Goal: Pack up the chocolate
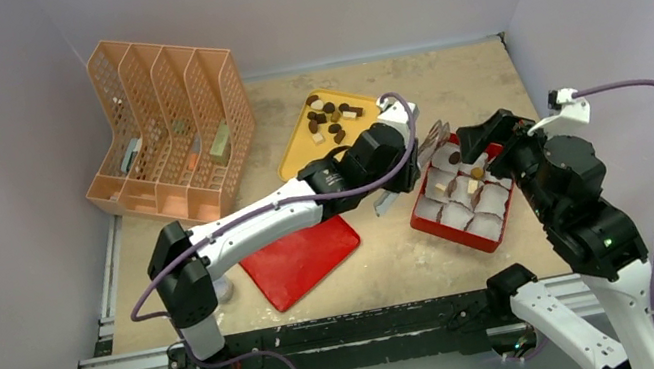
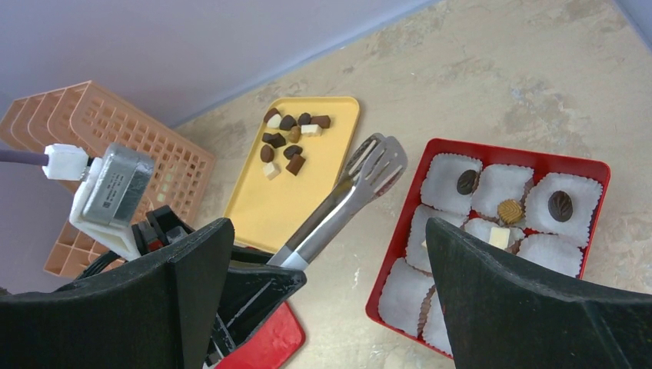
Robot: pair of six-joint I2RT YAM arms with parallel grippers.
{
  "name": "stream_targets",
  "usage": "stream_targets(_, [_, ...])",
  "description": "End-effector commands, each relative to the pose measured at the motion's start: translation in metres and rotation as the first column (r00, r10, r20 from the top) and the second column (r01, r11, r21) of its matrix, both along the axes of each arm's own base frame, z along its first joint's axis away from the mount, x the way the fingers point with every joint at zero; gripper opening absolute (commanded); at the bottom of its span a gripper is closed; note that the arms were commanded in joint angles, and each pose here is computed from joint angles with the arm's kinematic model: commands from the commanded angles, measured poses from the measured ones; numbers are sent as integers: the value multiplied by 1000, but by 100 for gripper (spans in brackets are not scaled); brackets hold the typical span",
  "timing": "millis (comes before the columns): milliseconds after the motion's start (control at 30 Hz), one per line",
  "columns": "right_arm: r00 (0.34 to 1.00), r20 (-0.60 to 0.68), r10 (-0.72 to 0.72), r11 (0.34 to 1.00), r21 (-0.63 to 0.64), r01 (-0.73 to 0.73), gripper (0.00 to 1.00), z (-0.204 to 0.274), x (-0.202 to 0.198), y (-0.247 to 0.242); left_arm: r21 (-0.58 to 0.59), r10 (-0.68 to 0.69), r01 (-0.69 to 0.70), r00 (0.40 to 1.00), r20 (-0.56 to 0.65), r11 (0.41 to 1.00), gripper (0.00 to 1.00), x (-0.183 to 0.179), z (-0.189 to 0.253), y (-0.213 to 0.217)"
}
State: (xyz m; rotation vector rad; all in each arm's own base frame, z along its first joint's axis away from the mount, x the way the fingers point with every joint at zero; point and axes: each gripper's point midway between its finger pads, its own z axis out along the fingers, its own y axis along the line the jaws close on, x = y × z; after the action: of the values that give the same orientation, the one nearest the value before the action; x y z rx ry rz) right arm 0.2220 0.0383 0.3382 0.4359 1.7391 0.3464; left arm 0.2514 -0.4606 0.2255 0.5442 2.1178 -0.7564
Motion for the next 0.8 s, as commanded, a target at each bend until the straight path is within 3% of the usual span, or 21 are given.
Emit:
stream_targets(0, [999, 50, -17, 1000, 15, 16, 96, 15, 3, -2, 25, 103, -104, 994, 48, 994, 31, 20, 18, 25])
stream_targets(467, [999, 47, -18, 1000, 16, 18, 96, 13, 0, -3, 184, 302, -299, 953, 14, 936, 31, 88, -28, 124])
stream_targets(767, [999, 45, -20, 1000, 20, 19, 96, 13, 1, -3, 300, 368, -346, 930, -18, 889, 32, 120, -67, 170])
